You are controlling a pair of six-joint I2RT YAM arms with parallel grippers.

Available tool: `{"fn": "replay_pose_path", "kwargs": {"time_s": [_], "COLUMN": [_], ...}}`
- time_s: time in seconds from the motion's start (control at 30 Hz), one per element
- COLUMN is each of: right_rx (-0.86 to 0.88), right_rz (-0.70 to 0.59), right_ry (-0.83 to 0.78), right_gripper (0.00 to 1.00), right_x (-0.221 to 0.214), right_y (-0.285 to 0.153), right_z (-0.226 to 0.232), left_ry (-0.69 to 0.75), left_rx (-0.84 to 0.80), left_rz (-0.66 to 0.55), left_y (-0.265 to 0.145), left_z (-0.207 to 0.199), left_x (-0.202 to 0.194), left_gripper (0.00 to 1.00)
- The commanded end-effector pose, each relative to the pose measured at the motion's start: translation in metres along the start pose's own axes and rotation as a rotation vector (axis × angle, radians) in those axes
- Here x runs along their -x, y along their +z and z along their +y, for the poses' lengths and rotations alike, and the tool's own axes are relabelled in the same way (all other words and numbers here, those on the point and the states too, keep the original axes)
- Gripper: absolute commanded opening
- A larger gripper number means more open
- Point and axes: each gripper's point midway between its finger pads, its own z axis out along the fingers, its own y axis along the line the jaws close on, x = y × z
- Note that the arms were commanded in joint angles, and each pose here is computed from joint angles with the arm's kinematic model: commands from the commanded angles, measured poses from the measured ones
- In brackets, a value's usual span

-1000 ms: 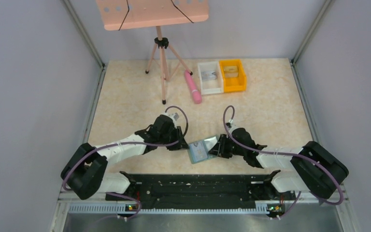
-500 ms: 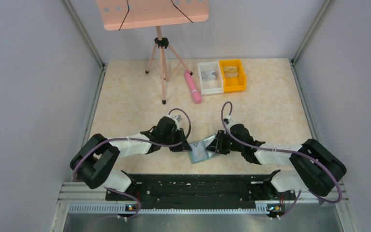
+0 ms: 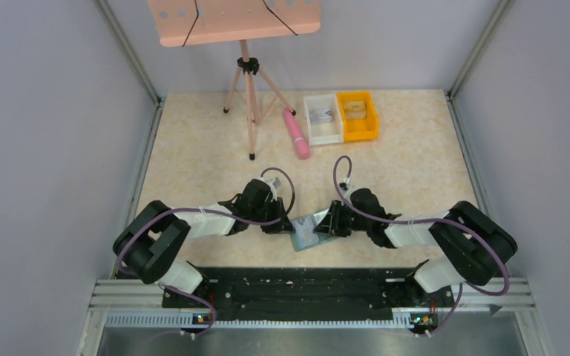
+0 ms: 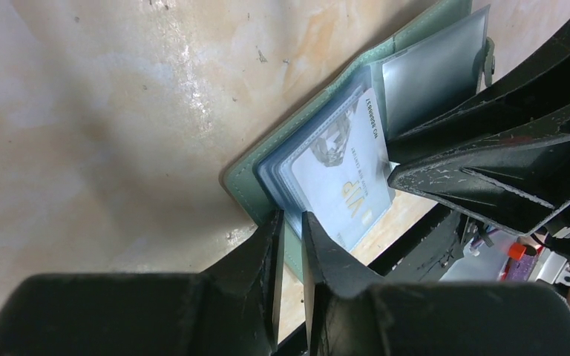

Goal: Take the credit cards out of the card holder
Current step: Remove the credit card from the card holder.

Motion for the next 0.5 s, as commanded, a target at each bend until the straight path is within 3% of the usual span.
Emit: {"fn": "replay_pose_path", "kwargs": {"time_s": [0.0, 0.3, 0.47], "right_rx": [0.094, 0.134, 0.153], "right_rz": [-0.036, -0.026, -0.026], "right_ry": [-0.047, -0.046, -0.054], "right_gripper": [0.25, 0.16, 0.03], "right_x": [0.015, 0.014, 0.014], "right_y": [0.002, 0.004, 0.003], "right_z": [0.023, 0.028, 0.032], "left_ry": [0.030, 0.034, 0.046], "left_rx": [0.015, 0.048, 0.086], "left_rz": [0.018, 0.027, 0.032], "left_y": [0.007, 0.010, 0.011], "left_z": [0.007, 0.013, 0.017], "left_x": [-0.005, -0.007, -0.009], "left_gripper": [0.20, 0.18, 0.18]}}
